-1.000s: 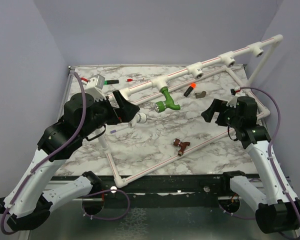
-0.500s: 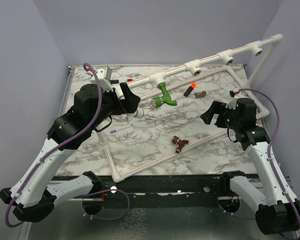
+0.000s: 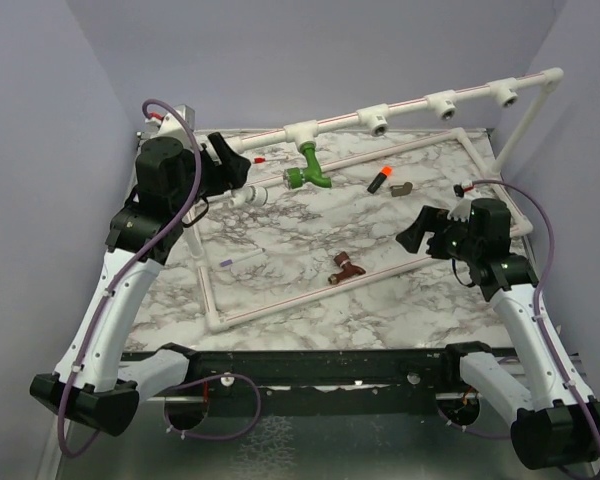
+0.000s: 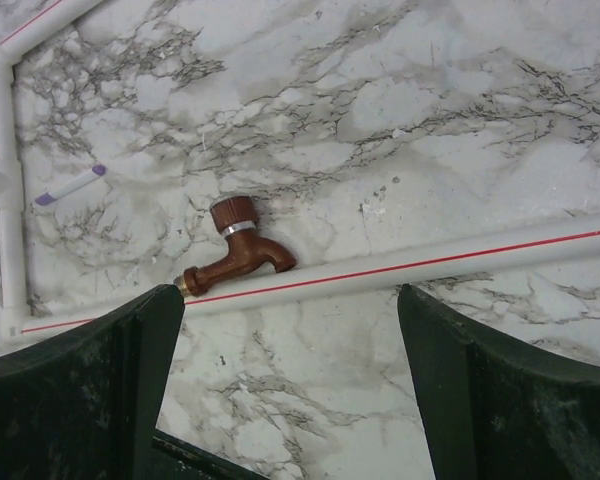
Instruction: Install the water faucets
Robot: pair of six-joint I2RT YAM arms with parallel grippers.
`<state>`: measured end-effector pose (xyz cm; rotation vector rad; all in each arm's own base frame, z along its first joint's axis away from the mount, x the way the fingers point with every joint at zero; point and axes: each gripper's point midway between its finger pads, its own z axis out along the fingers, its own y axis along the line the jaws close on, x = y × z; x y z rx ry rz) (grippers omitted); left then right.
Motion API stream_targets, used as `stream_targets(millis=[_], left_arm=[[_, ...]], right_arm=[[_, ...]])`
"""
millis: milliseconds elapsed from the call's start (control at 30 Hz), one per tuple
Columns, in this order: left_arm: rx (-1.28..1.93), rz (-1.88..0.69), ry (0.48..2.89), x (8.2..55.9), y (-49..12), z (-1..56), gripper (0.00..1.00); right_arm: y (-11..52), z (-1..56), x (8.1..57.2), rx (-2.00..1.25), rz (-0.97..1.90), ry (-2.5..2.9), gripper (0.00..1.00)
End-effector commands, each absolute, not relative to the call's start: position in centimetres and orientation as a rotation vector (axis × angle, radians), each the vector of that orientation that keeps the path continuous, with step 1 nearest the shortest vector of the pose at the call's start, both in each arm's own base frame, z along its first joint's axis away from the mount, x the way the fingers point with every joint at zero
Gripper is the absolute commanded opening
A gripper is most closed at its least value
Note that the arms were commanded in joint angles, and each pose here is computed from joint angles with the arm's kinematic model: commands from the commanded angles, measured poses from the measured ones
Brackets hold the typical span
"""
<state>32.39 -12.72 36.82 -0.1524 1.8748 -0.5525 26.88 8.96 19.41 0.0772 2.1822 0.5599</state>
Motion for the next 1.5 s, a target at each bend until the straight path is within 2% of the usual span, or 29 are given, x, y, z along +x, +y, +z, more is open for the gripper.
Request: stream_targets(millis=[0,100,300,333,867,1467], left_arm=[[-0.147,-0.523,1.886,34.4,-11.6,35.9,0.64],[-0.163,-0.493,1.873,35.1,-10.7,36.4,0.41],[-0.205,-0.444,1.851,35.6,-9.1,37.0,0.04],[-0.226,-0.416,1.849,35.8,-8.5,37.0,0.01],[-0.453,-0.052,1.791,34.5,-0.4,37.9,0.0],[-0.582,0.491,1.638,27.2,8.6,41.7,0.0]], right_arm=[[9.8,19.2,26.4,0.055,0.616,2.188,0.93],[10.0,19.4,26.5,0.053,0.625,2.185,0.92],[11.0,19.5,27.0,0.015,0.696,2.177,0.9],[11.3,19.4,27.1,0.004,0.714,2.175,0.89],[15.5,17.9,28.7,-0.027,0.731,2.217,0.85],[22.7,16.0,30.4,-0.176,0.695,2.293,0.85]])
